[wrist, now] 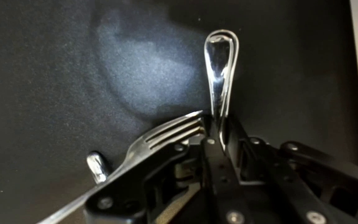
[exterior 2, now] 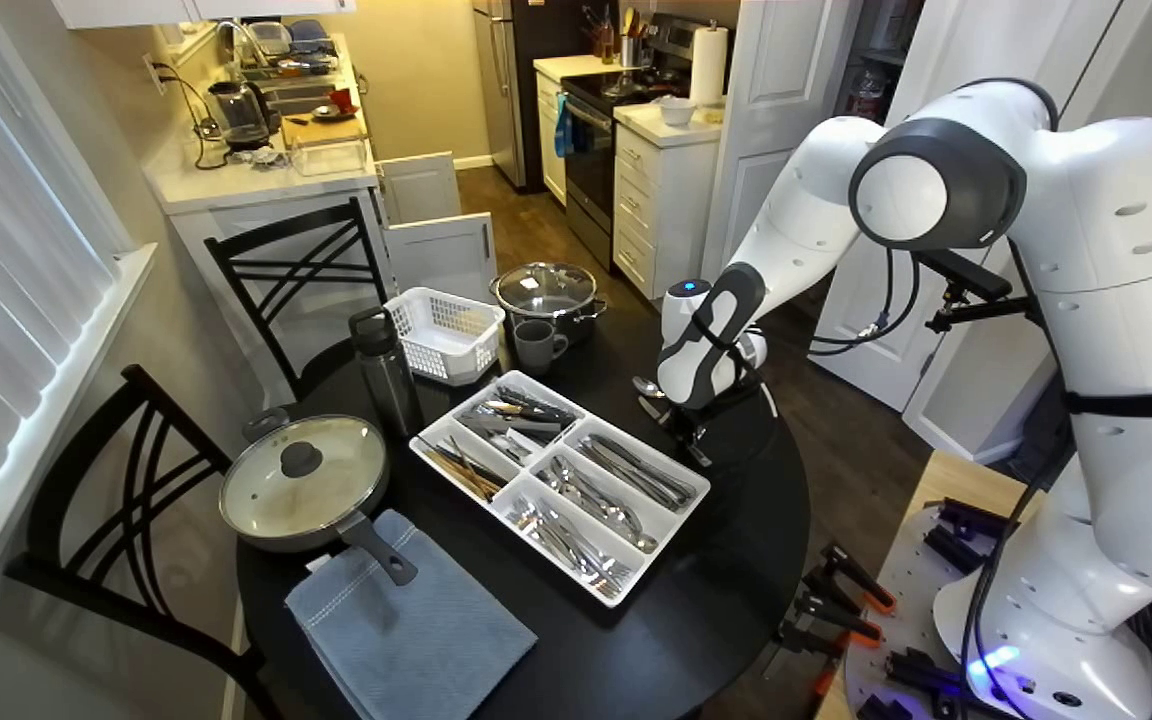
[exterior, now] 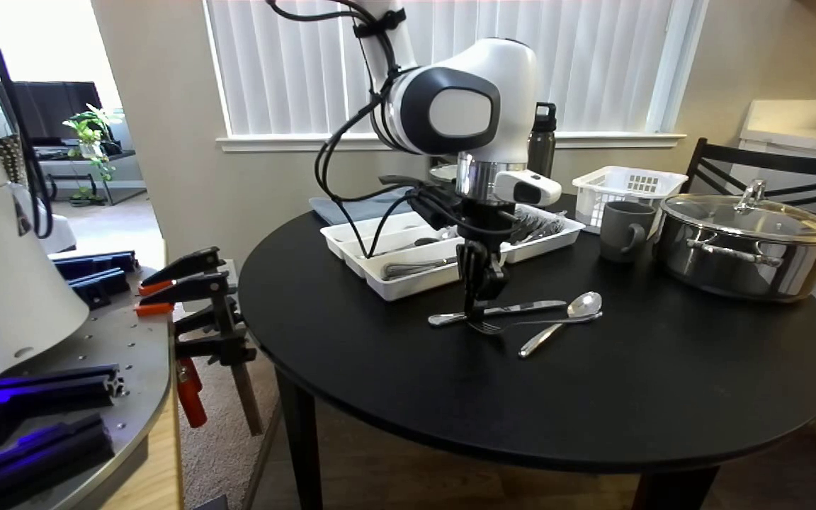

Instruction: Put the cutlery in the tray

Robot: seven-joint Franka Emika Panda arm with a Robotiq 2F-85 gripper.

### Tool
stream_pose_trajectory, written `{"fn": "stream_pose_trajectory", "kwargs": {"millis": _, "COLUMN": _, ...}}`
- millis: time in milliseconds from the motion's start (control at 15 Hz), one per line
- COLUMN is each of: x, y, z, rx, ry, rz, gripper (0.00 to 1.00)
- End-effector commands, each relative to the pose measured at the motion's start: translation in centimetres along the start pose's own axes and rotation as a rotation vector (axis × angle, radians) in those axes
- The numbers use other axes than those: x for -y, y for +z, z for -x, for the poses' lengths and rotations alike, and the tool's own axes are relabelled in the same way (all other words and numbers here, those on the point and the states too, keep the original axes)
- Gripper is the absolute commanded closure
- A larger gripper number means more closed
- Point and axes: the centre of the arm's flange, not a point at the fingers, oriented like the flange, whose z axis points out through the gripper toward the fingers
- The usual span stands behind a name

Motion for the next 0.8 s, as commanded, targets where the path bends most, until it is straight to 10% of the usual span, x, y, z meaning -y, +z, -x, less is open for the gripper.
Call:
{"fn": "stream_pose_trajectory", "kwargs": {"millis": 0, "x": -0.4, "y": 0.7, "z": 0.1, "rx": 0.008, "ry": 0.004, "rz": -0.002, "gripper": 0.98}}
{"fn": "stream_pose_trajectory", "kwargs": {"millis": 733, "x": -0.2, "y": -5.3, "z": -0.5, "rx": -0.136, "ry": -0.003, "rz": -0.068, "gripper": 0.97}}
